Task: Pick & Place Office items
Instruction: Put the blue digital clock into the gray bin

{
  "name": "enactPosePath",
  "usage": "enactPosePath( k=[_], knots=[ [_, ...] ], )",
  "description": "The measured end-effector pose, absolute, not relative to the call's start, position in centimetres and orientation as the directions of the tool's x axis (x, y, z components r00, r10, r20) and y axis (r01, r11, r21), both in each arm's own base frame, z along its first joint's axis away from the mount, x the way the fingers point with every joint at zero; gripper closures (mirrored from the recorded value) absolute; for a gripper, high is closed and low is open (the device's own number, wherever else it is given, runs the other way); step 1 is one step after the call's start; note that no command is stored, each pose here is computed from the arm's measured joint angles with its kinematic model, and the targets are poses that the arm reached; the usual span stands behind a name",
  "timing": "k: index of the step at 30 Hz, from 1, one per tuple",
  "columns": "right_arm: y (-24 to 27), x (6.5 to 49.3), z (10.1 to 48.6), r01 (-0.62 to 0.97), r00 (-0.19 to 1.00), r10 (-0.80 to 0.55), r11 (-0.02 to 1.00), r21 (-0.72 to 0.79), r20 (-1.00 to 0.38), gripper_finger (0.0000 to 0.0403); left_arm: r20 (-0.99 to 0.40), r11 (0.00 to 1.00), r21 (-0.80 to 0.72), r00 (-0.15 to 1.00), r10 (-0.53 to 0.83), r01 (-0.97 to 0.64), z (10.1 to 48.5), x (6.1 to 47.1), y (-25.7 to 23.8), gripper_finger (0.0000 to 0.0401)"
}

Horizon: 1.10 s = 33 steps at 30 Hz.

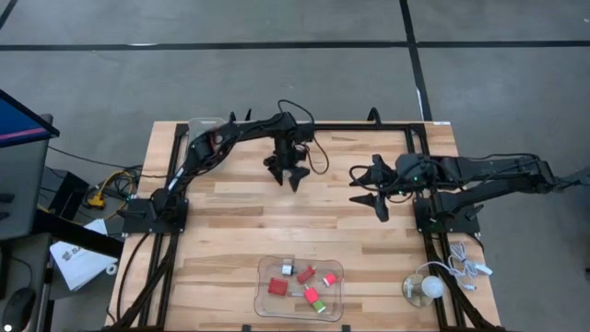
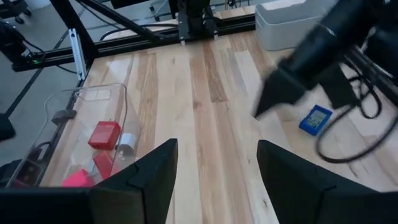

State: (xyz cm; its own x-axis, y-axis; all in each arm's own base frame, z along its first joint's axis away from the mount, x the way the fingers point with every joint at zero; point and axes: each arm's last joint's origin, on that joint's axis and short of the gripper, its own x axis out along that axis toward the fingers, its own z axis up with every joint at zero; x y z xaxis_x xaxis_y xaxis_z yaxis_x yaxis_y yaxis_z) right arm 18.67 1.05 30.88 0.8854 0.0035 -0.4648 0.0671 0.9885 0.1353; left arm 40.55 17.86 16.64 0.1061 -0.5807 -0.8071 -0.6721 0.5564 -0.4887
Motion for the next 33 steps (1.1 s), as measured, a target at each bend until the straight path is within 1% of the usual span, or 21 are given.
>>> enactPosePath(
  k=[2,4,6,7,8,9,10,11,12,13,15,16,17,18,20,22,24,25,31,33],
  knots=[
    [1.2,18.7,30.9,0.061,0.885,0.012,0.988,0.141,-0.466,0.0188,-0.801,0.616,-0.5,0.056,-0.595,-0.608,18.3,40.3,16.1,0.0066],
    [1.4,18.7,30.9,0.053,0.885,0.02,0.988,0.145,-0.465,0.0188,-0.812,0.676,-0.516,0.048,-0.582,-0.525,20.6,40.1,14.4,0.0066],
    [1.5,18.7,30.9,0.047,0.888,0.027,0.988,0.148,-0.46,0.0188,-0.868,0.776,-0.471,0.064,-0.493,-0.418,23.1,39.9,13.1,0.0066],
    [1.6,18.7,31.0,0.044,0.89,0.029,0.988,0.149,-0.454,0.0188,-0.917,0.849,-0.388,0.057,-0.395,-0.358,24.4,39.5,12.7,0.0066],
    [1.6,18.7,31.0,0.043,0.893,0.029,0.988,0.15,-0.449,0.0188,-0.966,0.922,-0.256,0.047,-0.254,-0.291,25.8,39.0,12.5,0.0066],
    [1.5,18.7,31.1,0.044,0.896,0.028,0.988,0.15,-0.444,0.0188,-0.996,0.975,-0.083,0.04,-0.076,-0.206,27.1,38.6,12.5,0.0066],
    [1.5,18.8,31.1,0.044,0.898,0.026,0.988,0.147,-0.44,0.0188,-0.993,0.988,0.094,0.055,0.101,-0.123,28.3,38.4,12.4,0.0066],
    [1.5,18.8,31.2,0.043,0.9,0.024,0.989,0.145,-0.435,0.0188,-0.96,0.964,0.262,0.09,0.264,-0.033,29.7,38.4,12.2,0.0066],
    [1.4,18.8,31.2,0.046,0.903,0.021,0.988,0.145,-0.428,0.0188,-0.908,0.914,0.404,0.141,0.394,0.047,30.8,38.4,12.2,0.0066],
    [1.3,18.9,31.3,0.05,0.906,0.017,0.988,0.146,-0.422,0.0188,-0.855,0.852,0.505,0.21,0.474,0.136,31.9,38.6,12.0,0.0066],
    [1.1,18.9,31.3,0.062,0.908,0.009,0.986,0.155,-0.42,0.0188,-0.794,0.739,0.602,0.331,0.51,0.303,32.7,39.1,11.7,0.0066],
    [1.1,18.9,31.3,0.068,0.907,0.006,0.984,0.162,-0.422,0.0188,-0.777,0.692,0.626,0.363,0.514,0.36,32.5,39.4,11.8,0.0066],
    [1.0,18.9,31.2,0.074,0.904,0.003,0.984,0.164,-0.427,0.0188,-0.778,0.669,0.627,0.364,0.512,0.399,31.9,39.6,11.8,0.0066],
    [1.0,18.8,31.2,0.076,0.902,0.003,0.983,0.166,-0.432,0.0188,-0.79,0.667,0.612,0.334,0.514,0.424,30.9,39.7,12.1,0.0065],
    [1.1,18.8,31.1,0.08,0.895,0.004,0.982,0.17,-0.445,0.0188,-0.834,0.715,0.55,0.232,0.501,0.432,28.7,39.5,13.2,0.0062],
    [1.1,18.8,31.1,0.082,0.895,0.004,0.982,0.173,-0.445,0.0188,-0.866,0.754,0.478,0.102,0.489,0.451,26.3,39.0,14.2,0.0061],
    [0.9,18.8,31.1,0.089,0.895,-0.003,0.981,0.173,-0.446,0.0188,-0.848,0.737,0.45,-0.019,0.53,0.505,24.0,38.8,14.9,0.0063],
    [0.8,18.8,31.1,0.097,0.895,-0.01,0.98,0.173,-0.446,0.0188,-0.837,0.727,0.439,-0.054,0.545,0.528,23.1,38.9,15.1,0.0065],
    [0.1,18.7,30.9,0.133,0.888,-0.043,0.977,0.164,-0.459,0.0188,-0.864,0.748,0.331,-0.134,0.486,0.575,18.6,39.8,16.1,0.0073],
    [0.0,18.7,30.9,0.135,0.884,-0.046,0.978,0.16,-0.464,0.0188,-0.866,0.75,0.312,-0.15,0.477,0.583,17.8,40.1,16.1,0.0072]
  ],
)
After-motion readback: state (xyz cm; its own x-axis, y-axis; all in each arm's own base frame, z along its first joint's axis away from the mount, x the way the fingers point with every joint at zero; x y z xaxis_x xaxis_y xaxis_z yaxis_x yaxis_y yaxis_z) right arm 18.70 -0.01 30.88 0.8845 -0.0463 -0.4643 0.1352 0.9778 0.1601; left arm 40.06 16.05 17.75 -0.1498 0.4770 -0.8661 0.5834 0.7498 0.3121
